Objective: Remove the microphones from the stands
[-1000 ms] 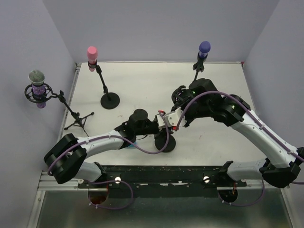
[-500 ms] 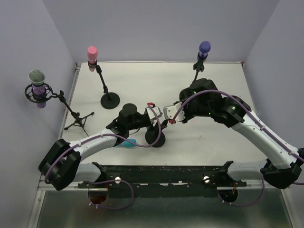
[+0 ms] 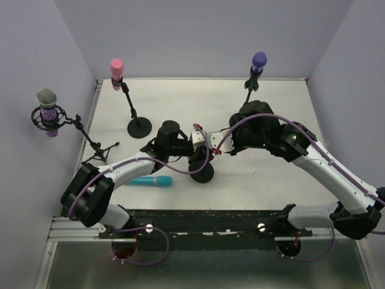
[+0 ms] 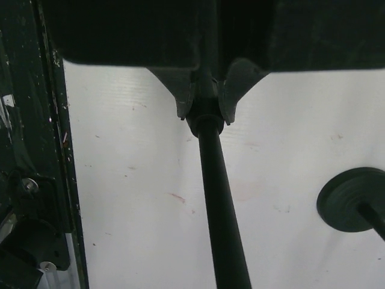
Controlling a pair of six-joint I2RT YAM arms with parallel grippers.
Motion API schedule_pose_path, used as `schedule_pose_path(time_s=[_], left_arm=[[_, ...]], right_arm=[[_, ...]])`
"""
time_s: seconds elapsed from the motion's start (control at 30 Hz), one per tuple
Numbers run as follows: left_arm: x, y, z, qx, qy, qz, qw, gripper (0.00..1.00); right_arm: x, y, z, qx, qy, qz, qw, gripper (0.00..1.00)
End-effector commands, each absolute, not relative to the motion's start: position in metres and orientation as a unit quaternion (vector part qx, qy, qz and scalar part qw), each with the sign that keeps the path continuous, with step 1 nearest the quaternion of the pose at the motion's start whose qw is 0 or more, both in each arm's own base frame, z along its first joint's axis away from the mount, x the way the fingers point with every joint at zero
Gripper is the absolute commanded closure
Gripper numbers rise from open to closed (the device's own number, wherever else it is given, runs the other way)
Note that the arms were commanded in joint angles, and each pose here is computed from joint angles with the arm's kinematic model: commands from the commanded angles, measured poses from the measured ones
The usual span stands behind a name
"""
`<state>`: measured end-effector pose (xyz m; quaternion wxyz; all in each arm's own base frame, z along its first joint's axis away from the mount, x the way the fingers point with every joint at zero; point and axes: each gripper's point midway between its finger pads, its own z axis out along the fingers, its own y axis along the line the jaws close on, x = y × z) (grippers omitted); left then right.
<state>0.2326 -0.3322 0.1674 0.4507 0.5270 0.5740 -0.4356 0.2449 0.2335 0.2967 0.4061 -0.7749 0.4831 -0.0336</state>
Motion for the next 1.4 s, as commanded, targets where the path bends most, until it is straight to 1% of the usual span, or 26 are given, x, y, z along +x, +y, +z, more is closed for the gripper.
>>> schedule_pose_path(time_s=[0.0, 0.03, 0.07, 0.1, 0.17, 0.23, 0.33, 0.37, 0.4, 0.43, 0.47, 0.5, 0.53, 0.67, 0.8, 0.9, 0.97, 1.07, 1.13, 1.17, 1.27, 1.37], left_arm=[[0.269, -0.326, 0.177, 0.491, 0.600, -0.332, 0.537, 1.00], [0.283, -0.317, 0.175, 0.452, 0.621, -0.263, 0.585, 1.00], [0.303, -0.303, 0.193, 0.386, 0.620, -0.190, 0.657, 1.00], [0.306, -0.297, 0.195, 0.350, 0.620, -0.151, 0.686, 1.00], [0.310, -0.299, 0.194, 0.331, 0.633, -0.107, 0.692, 1.00], [0.311, -0.304, 0.188, 0.321, 0.655, -0.116, 0.675, 1.00], [0.302, -0.310, 0.182, 0.336, 0.657, -0.143, 0.659, 1.00], [0.296, -0.313, 0.177, 0.359, 0.655, -0.155, 0.647, 0.91], [0.292, -0.314, 0.173, 0.374, 0.653, -0.172, 0.635, 0.73], [0.287, -0.313, 0.169, 0.389, 0.653, -0.197, 0.620, 0.50], [0.277, -0.317, 0.167, 0.416, 0.642, -0.239, 0.598, 0.38], [0.271, -0.315, 0.165, 0.427, 0.641, -0.263, 0.581, 0.31], [0.267, -0.314, 0.163, 0.443, 0.638, -0.287, 0.561, 0.29], [0.260, -0.306, 0.167, 0.494, 0.610, -0.346, 0.514, 0.26], [0.261, -0.305, 0.167, 0.525, 0.582, -0.389, 0.484, 0.29], [0.261, -0.312, 0.168, 0.540, 0.564, -0.402, 0.479, 0.32], [0.265, -0.316, 0.170, 0.533, 0.565, -0.407, 0.480, 0.34], [0.270, -0.319, 0.170, 0.527, 0.570, -0.403, 0.485, 0.39], [0.271, -0.317, 0.169, 0.524, 0.576, -0.396, 0.487, 0.39], [0.272, -0.313, 0.166, 0.521, 0.584, -0.386, 0.488, 0.39], [0.272, -0.303, 0.155, 0.519, 0.596, -0.364, 0.493, 0.30], [0.272, -0.294, 0.149, 0.516, 0.603, -0.348, 0.500, 0.27]], right_arm=[[0.244, 0.237, 0.315, -0.720, 0.539, -0.010, 0.436, 0.97], [0.245, 0.237, 0.315, -0.711, 0.555, -0.006, 0.431, 0.97], [0.245, 0.237, 0.313, -0.700, 0.577, 0.002, 0.421, 0.97], [0.245, 0.238, 0.312, -0.692, 0.593, 0.009, 0.412, 0.98], [0.244, 0.241, 0.311, -0.674, 0.623, 0.027, 0.397, 0.98], [0.242, 0.247, 0.309, -0.661, 0.643, 0.046, 0.384, 0.98], [0.241, 0.249, 0.309, -0.658, 0.647, 0.053, 0.383, 0.98], [0.241, 0.248, 0.307, -0.662, 0.644, 0.051, 0.381, 0.98], [0.241, 0.246, 0.306, -0.665, 0.641, 0.046, 0.380, 0.98], [0.240, 0.245, 0.305, -0.671, 0.636, 0.043, 0.378, 0.98], [0.239, 0.244, 0.304, -0.676, 0.632, 0.042, 0.378, 0.98], [0.238, 0.243, 0.305, -0.680, 0.627, 0.041, 0.378, 0.98], [0.238, 0.243, 0.306, -0.683, 0.623, 0.041, 0.379, 0.98], [0.234, 0.241, 0.305, -0.696, 0.610, 0.042, 0.375, 0.98], [0.235, 0.245, 0.308, -0.701, 0.602, 0.043, 0.380, 0.98], [0.237, 0.248, 0.308, -0.702, 0.602, 0.046, 0.378, 0.99], [0.237, 0.250, 0.309, -0.702, 0.602, 0.048, 0.379, 0.99], [0.237, 0.252, 0.311, -0.698, 0.605, 0.054, 0.380, 0.99], [0.235, 0.253, 0.313, -0.695, 0.607, 0.059, 0.382, 0.98], [0.235, 0.253, 0.314, -0.693, 0.608, 0.061, 0.383, 0.99], [0.233, 0.253, 0.315, -0.694, 0.605, 0.064, 0.386, 0.98], [0.228, 0.256, 0.316, -0.704, 0.593, 0.075, 0.383, 0.94]])
